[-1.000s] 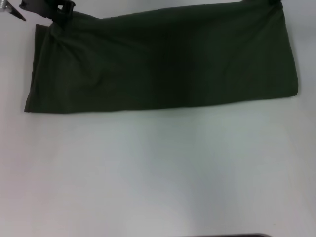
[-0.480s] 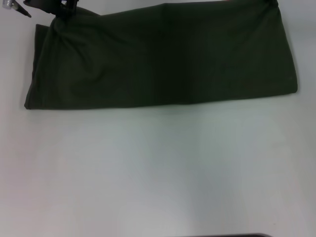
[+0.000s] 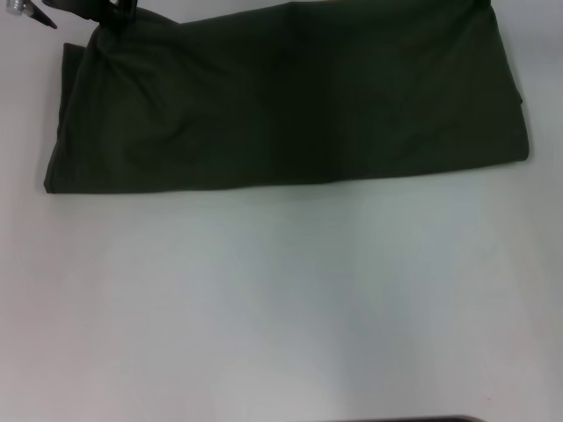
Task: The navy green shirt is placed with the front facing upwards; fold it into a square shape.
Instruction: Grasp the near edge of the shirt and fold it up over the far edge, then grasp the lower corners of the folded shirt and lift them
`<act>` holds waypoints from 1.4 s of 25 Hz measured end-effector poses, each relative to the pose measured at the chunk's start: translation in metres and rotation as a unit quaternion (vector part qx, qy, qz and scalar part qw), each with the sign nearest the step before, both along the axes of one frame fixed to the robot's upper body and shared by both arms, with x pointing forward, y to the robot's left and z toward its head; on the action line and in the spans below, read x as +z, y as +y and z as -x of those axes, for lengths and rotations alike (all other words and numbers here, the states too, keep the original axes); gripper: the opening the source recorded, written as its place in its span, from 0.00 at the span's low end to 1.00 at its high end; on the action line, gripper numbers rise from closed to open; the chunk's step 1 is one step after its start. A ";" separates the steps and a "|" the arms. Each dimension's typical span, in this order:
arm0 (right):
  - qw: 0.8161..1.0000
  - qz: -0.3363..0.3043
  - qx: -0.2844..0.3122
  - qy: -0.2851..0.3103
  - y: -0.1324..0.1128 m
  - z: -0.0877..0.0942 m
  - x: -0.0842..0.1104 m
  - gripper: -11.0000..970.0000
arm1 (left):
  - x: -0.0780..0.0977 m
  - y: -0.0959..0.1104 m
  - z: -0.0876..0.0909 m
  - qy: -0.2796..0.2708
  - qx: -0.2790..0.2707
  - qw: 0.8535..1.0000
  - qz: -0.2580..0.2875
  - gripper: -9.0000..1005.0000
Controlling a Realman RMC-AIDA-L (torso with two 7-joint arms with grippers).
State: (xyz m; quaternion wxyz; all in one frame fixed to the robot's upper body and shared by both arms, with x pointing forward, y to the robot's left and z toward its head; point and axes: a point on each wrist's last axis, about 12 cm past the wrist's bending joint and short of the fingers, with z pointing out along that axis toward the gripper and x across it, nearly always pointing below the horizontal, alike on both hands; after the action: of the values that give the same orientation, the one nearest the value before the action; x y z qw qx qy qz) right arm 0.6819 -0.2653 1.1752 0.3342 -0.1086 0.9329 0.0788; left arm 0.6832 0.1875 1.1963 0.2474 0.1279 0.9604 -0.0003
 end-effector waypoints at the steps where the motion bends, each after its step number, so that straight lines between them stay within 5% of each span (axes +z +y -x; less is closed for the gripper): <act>1: 1.000 0.001 -0.001 -0.003 0.000 -0.001 0.000 0.08 | 0.000 0.000 0.000 -0.001 0.000 1.000 0.000 0.03; 8: 1.000 0.003 -0.002 -0.008 0.001 -0.002 0.000 0.15 | -0.004 0.005 0.001 0.011 0.018 1.000 0.012 0.03; 13: 1.000 0.005 -0.001 -0.011 0.001 -0.005 0.004 0.25 | -0.005 0.006 0.002 0.014 0.021 1.000 0.013 0.20; 18: 1.000 0.012 -0.006 -0.008 0.001 -0.006 0.006 0.49 | -0.002 0.008 0.000 0.003 0.023 1.000 0.010 0.37; 24: 1.000 0.009 -0.009 0.015 -0.003 -0.003 0.006 0.55 | 0.005 0.022 -0.005 -0.009 0.043 0.999 0.019 0.52; 29: 0.999 0.001 -0.001 0.047 -0.005 0.003 0.007 0.60 | 0.015 0.038 -0.009 -0.017 0.072 0.995 0.065 0.63; 35: 0.998 -0.005 0.002 0.069 -0.008 0.009 0.005 0.81 | 0.019 0.046 -0.007 -0.018 0.064 0.990 0.125 0.75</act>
State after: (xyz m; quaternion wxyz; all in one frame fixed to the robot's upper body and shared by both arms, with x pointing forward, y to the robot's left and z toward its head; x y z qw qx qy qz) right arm 0.6731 -0.2730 1.1797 0.2699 -0.1026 0.9530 0.0916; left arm 0.6904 0.2334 1.2153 0.2785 0.0345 0.9544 -0.1022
